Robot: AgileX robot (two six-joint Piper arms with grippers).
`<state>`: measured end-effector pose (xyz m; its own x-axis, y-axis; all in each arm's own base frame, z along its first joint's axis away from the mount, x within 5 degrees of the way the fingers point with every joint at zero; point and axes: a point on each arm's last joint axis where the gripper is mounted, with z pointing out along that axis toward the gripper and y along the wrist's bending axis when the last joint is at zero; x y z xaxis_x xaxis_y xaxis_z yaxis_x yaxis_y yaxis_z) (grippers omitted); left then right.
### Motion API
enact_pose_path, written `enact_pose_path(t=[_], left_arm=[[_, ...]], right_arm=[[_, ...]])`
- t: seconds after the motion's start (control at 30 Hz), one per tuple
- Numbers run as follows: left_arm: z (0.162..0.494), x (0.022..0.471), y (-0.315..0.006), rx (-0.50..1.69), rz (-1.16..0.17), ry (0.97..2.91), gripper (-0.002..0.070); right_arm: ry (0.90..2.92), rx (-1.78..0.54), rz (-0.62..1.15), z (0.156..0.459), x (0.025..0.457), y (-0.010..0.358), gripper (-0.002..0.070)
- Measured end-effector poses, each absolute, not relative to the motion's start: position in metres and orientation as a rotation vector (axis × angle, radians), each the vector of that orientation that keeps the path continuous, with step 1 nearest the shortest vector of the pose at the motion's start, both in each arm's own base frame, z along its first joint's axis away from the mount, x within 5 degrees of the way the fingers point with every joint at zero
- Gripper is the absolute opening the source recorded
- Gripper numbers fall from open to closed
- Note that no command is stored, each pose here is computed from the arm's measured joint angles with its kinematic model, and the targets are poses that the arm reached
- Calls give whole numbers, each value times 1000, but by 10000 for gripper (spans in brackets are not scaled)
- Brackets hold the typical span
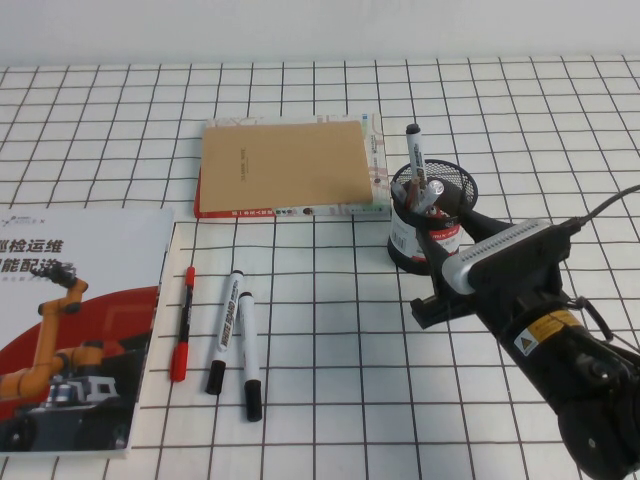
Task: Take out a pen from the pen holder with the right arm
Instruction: 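Take a marker out of the pen holder and lay it on the table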
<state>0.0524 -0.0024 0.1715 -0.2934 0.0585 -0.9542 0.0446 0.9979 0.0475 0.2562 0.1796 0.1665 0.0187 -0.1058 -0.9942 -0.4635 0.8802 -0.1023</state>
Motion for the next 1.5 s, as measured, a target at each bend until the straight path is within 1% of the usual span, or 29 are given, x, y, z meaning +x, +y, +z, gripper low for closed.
enact_pose_path(t=[0.47, 0.7, 0.8, 0.93, 1.23, 1.37, 1.5], left_arm=[[172, 52, -2, 74, 14, 1869, -4], [172, 52, -2, 74, 14, 1869, -4], [172, 52, -2, 74, 14, 1869, -4], [172, 52, -2, 74, 14, 1869, -4], [172, 52, -2, 74, 14, 1869, -4], [172, 52, -2, 74, 14, 1869, -4], [172, 52, -2, 74, 14, 1869, -4]], right_arm=[[1502, -443, 302, 175, 266, 186, 356], [1504, -459, 295, 183, 277, 196, 356], [1503, -483, 242, 180, 282, 197, 356], [1543, -459, 191, 171, 285, 194, 355], [1575, -458, 170, 162, 287, 193, 353], [1576, -450, 164, 162, 289, 191, 321], [1573, -442, 162, 163, 289, 191, 253]])
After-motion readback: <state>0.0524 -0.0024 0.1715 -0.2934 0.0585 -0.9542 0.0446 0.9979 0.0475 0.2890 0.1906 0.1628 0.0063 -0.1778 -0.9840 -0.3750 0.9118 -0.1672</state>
